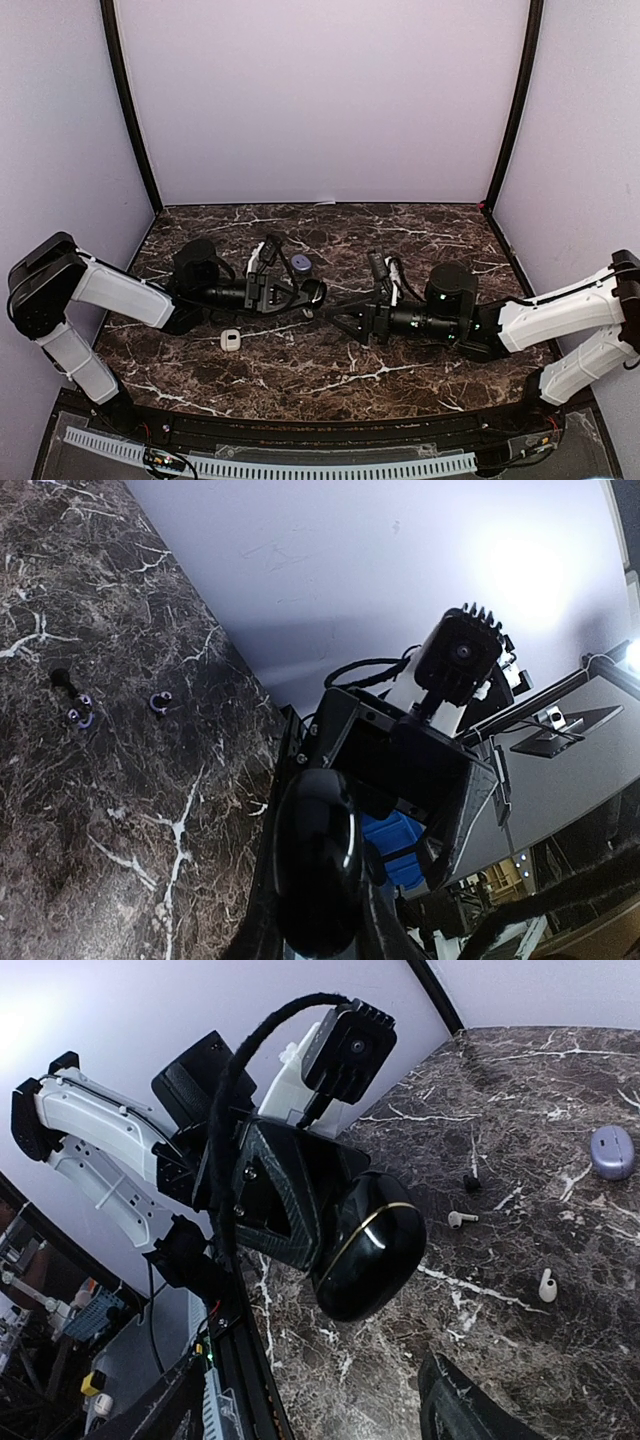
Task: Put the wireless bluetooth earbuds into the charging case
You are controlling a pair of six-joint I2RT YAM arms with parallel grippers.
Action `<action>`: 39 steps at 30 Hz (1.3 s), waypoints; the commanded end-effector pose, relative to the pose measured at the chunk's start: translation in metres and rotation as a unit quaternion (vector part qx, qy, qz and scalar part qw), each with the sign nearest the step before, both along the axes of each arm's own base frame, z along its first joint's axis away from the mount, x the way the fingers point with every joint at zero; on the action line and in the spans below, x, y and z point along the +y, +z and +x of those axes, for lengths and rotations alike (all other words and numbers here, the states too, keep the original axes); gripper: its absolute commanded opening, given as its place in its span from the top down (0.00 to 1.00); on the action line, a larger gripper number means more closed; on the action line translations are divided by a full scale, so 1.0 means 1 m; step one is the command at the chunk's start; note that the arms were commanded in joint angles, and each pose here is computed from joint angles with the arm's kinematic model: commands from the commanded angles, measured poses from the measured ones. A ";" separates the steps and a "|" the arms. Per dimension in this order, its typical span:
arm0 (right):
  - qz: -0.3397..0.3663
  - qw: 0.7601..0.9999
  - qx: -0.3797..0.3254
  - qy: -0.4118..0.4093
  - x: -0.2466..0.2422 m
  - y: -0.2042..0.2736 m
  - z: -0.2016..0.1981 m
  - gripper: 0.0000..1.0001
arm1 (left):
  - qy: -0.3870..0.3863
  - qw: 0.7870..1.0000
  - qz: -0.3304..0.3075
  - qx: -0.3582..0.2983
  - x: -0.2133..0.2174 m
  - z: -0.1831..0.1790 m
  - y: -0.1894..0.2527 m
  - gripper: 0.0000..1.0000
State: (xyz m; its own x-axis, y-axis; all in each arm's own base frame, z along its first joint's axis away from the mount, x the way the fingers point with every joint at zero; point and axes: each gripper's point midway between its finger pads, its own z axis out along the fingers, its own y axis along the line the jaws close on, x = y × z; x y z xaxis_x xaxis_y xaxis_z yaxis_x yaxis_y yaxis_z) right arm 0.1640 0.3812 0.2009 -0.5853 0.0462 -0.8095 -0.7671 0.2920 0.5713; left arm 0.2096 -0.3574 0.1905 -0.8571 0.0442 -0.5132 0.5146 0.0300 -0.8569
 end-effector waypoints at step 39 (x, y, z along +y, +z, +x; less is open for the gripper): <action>0.153 0.985 0.072 0.016 0.017 0.030 0.028 0.61 | -0.052 0.995 -0.043 -0.079 -0.012 -0.029 0.014 0.82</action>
State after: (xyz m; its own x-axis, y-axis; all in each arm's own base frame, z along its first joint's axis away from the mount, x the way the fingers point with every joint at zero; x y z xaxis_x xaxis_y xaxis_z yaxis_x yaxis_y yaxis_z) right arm 0.1891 0.3981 0.2099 -0.7284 0.2068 -0.6532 -0.6446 0.1163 0.7556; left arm 0.1876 -0.3693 0.1938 -0.7975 0.0830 -0.5975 0.5951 -0.0546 -0.8018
